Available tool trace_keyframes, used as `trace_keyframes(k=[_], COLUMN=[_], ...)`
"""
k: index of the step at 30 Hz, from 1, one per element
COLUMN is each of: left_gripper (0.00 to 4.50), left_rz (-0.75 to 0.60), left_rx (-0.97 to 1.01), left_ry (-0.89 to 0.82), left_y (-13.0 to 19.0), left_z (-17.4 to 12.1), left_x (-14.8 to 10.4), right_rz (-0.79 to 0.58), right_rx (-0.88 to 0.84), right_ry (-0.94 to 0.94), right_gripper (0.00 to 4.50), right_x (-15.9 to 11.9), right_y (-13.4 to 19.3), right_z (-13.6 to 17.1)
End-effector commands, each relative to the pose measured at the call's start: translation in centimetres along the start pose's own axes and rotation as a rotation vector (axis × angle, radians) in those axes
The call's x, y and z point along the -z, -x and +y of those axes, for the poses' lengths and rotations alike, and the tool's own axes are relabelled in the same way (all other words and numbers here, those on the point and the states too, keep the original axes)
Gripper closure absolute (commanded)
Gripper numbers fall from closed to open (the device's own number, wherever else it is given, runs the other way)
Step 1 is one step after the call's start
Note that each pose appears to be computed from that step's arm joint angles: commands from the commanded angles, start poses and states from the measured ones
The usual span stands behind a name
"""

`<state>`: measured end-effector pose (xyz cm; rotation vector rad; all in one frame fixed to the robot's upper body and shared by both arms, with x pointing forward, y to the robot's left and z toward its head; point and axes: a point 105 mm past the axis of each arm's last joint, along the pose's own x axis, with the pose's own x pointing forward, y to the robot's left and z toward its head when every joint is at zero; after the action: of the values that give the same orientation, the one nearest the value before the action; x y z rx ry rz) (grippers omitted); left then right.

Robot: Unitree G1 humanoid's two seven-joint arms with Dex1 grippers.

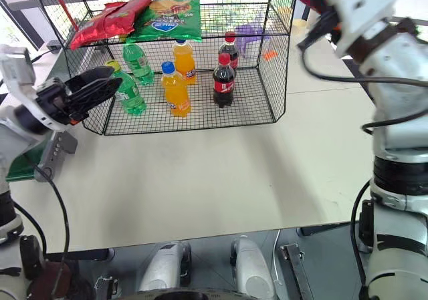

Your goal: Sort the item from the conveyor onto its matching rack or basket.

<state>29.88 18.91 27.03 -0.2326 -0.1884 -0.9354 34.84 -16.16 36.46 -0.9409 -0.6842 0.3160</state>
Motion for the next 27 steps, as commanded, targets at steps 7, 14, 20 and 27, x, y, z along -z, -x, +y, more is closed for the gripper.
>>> trace_keyframes(k=[7, 14, 20, 27], left_gripper=[1.06, 1.06, 1.06, 1.06], left_rz=[-0.058, -0.074, -0.051, -0.059], left_rx=[-0.048, -0.074, -0.093, -0.113], left_ry=[-0.061, -0.049, -0.048, -0.052], left_y=[0.9, 0.7, 0.4, 0.4], left_z=[-1.0, -0.8, -0.7, -0.5], left_x=[-0.6, -0.2, 0.8, 1.0], right_rz=[0.039, 0.122, 0.256, 0.282], right_rx=[0.015, 0.036, 0.050, -0.011], right_ry=[0.638, 0.603, 0.444, 0.441], right_gripper=[4.50, 4.50, 4.50, 4.50], right_x=[2.5, 4.2, 4.8, 5.3], right_y=[-3.6, -6.7, -9.1, -9.4], right_z=[1.9, 3.0, 2.7, 4.2])
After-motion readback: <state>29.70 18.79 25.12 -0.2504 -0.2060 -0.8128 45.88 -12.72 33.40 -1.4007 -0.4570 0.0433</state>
